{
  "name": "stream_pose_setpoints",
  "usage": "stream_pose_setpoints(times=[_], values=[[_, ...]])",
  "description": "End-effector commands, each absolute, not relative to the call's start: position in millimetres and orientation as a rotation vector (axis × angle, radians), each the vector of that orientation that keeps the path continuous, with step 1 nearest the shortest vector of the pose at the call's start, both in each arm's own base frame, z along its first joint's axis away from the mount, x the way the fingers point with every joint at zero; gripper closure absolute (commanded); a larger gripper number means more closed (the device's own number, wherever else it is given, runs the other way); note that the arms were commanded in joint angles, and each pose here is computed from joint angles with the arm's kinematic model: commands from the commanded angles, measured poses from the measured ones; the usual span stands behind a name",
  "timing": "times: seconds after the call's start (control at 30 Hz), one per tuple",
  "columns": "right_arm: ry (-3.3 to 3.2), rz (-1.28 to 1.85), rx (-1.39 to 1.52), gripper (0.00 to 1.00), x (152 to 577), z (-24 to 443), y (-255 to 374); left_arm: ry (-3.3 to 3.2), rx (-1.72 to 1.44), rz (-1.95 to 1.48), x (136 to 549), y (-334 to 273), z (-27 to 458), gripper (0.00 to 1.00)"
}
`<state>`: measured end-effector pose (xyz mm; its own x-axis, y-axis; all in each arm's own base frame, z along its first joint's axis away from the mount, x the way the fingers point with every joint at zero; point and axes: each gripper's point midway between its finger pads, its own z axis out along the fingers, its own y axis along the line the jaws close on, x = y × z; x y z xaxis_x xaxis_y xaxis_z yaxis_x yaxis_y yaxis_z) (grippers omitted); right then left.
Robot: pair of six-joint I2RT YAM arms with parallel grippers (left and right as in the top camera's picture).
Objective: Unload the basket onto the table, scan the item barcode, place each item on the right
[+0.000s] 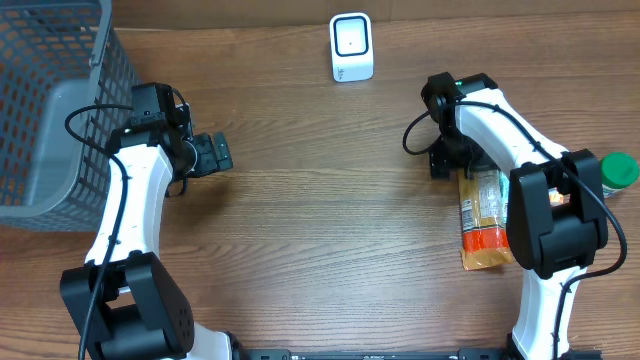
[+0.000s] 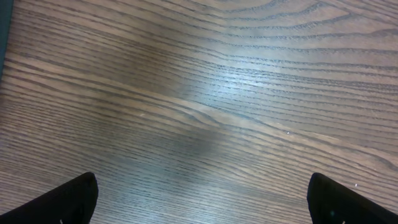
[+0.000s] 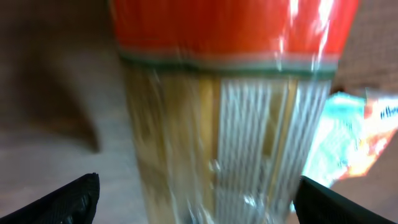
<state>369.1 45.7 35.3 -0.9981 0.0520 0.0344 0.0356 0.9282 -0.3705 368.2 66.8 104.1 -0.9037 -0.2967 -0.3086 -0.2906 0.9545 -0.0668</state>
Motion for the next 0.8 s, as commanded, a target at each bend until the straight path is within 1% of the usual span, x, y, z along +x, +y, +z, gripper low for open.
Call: stream_pose_setpoints(times=[0.0,0.3,0.43,0.53,0.63,0.73,0.77], values=[[-3.130,0.576,-0.112,0.00,385,46,45,2.772,-0.425,-0.019,372,67,109,0.00],[-3.404,0.480,-0.208,0.00,447,50,63,2.772,-0.426,-0.020,372,67,109,0.00],[-3.499,0.440,-0.247,0.00,468,58,68,2.772,-0.426,-0.020,372,67,109,0.00],[-3.531,0.425,-0.260,0.00,471,69,69,2.772,-0.426,-0.020,372,67,109,0.00],[-3.592,0.397,-0.291,0.00,473,98,68,2.772,-0.426,-0.020,372,67,109,0.00],[-3.687,0.353,-0.359,0.00,472,146,62,2.772,-0.425,-0.019,372,67,109,0.00],[-3.746,0.323,-0.402,0.00,470,175,58,2.772,-0.426,-0.020,372,67,109,0.00]])
